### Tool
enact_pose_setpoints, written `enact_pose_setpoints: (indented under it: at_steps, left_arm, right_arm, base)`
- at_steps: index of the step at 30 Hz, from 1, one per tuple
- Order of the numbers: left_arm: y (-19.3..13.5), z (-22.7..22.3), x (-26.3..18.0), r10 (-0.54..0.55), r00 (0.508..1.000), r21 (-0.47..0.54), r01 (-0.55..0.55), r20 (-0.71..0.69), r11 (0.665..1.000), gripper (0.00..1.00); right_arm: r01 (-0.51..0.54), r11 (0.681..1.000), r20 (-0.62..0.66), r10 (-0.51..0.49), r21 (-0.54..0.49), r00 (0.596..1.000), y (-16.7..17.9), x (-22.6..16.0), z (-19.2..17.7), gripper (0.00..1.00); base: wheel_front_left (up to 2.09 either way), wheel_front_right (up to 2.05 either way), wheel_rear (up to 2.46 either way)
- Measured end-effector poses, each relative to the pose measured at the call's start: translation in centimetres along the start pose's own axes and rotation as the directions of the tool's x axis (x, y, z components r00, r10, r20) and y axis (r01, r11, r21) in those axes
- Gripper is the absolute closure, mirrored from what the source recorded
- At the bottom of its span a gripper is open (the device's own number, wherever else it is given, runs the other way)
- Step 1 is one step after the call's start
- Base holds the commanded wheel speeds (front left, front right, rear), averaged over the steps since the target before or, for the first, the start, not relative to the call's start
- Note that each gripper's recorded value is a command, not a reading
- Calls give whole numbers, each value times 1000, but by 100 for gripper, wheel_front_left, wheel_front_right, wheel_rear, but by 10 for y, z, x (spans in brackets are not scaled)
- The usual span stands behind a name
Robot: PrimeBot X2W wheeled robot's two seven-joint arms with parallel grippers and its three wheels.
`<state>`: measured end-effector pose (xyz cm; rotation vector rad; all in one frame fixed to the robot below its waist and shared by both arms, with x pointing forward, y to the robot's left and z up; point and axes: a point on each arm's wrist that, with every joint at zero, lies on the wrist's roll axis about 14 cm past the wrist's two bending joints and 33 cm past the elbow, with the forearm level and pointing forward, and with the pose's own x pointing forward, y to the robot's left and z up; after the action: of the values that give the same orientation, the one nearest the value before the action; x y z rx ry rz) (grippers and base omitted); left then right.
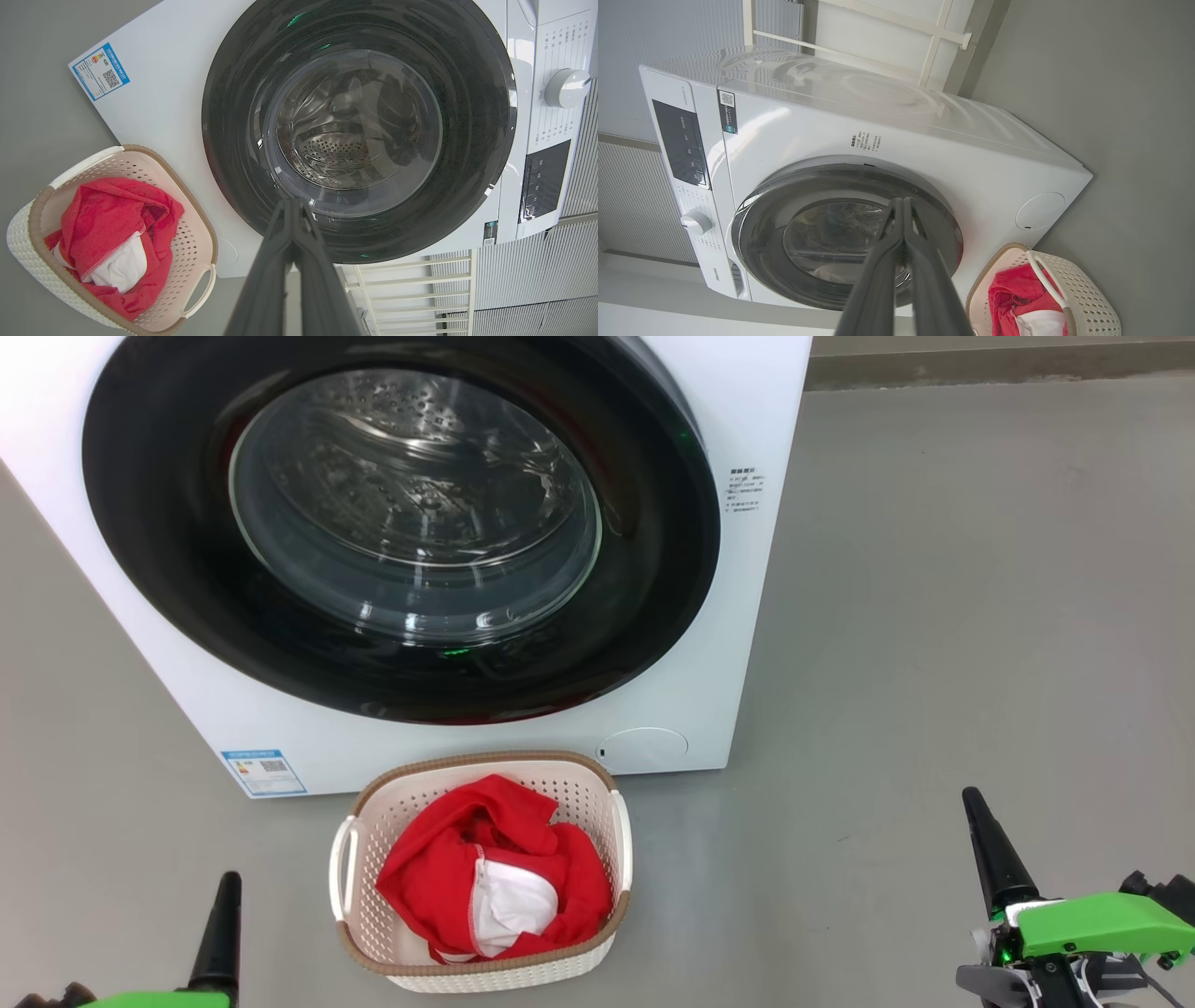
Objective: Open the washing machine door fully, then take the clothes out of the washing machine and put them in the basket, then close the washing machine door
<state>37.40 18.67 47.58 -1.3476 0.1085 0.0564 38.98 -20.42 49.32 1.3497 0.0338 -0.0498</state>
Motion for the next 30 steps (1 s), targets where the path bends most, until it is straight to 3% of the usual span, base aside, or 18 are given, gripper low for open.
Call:
enact_pose_setpoints:
  at_steps: [22,30]
  left_arm:
    - [-8,2,3,-36,999,-225,35,2,974,100]
    - [-8,2,4,-37,999,-230,37,4,973,100]
  right_arm:
    - [-9,977,7,7,213,1000,-1,-6,2,100]
    - [-10,976,13,7,219,1000,-1,-6,4,100]
  base:
    - [0,0,0]
    - [0,0,0]
